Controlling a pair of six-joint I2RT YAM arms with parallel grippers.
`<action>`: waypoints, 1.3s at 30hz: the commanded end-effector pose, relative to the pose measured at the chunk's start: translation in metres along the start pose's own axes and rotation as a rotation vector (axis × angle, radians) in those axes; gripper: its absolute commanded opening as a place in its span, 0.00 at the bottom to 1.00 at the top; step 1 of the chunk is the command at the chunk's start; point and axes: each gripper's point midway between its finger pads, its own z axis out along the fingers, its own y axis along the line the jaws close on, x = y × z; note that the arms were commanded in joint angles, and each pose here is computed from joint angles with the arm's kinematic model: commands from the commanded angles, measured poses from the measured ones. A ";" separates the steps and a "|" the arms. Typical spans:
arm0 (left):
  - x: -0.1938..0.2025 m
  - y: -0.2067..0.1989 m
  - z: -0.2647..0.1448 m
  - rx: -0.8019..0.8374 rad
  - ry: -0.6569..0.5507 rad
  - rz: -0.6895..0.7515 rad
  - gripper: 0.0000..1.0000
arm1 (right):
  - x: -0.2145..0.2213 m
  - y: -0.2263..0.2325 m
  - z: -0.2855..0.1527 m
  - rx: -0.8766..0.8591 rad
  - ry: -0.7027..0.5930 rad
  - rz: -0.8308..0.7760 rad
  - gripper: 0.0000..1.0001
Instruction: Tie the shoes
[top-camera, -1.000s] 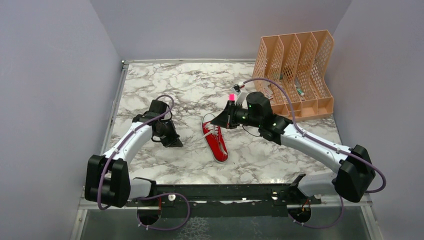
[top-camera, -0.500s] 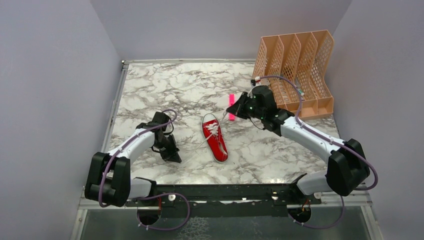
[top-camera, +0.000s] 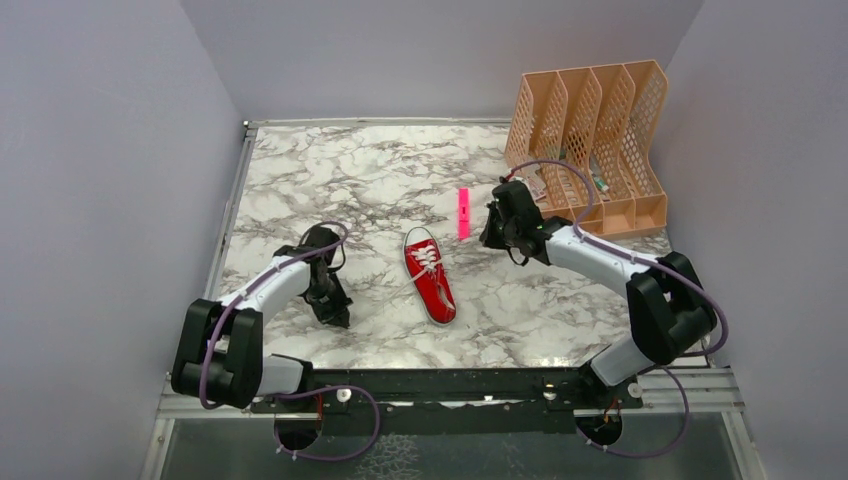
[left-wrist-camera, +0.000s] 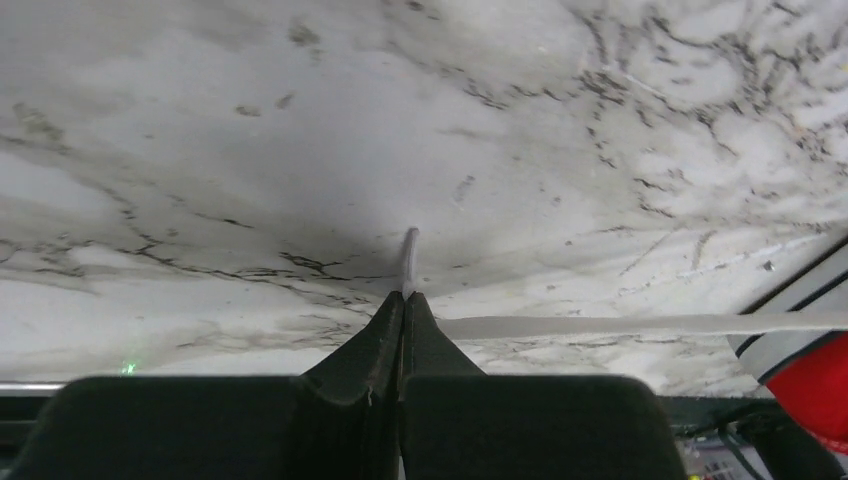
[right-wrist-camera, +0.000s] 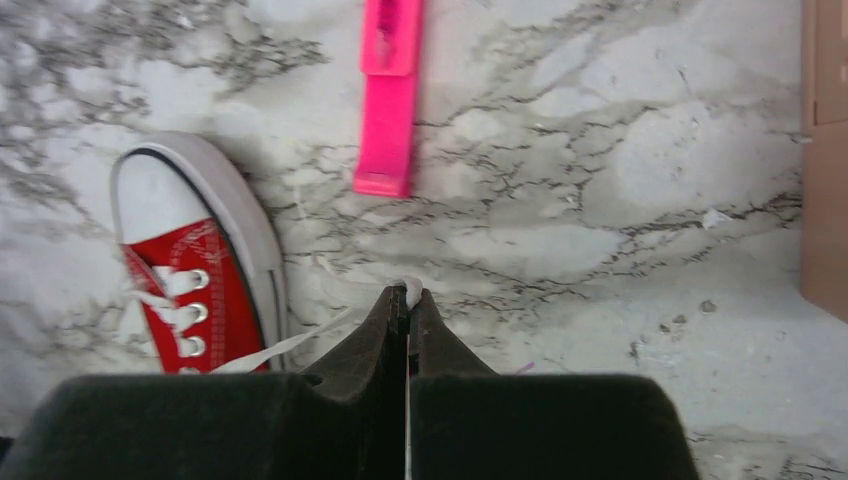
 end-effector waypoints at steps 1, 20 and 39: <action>-0.019 0.028 -0.007 -0.152 -0.109 -0.161 0.00 | 0.020 -0.042 0.002 0.176 0.064 -0.052 0.01; -0.084 0.072 -0.030 -0.237 -0.265 -0.365 0.00 | 0.025 -0.095 -0.019 0.273 0.034 -0.185 0.01; -0.093 0.092 -0.028 -0.288 -0.305 -0.481 0.00 | 0.040 -0.072 0.000 0.099 0.096 -0.242 0.01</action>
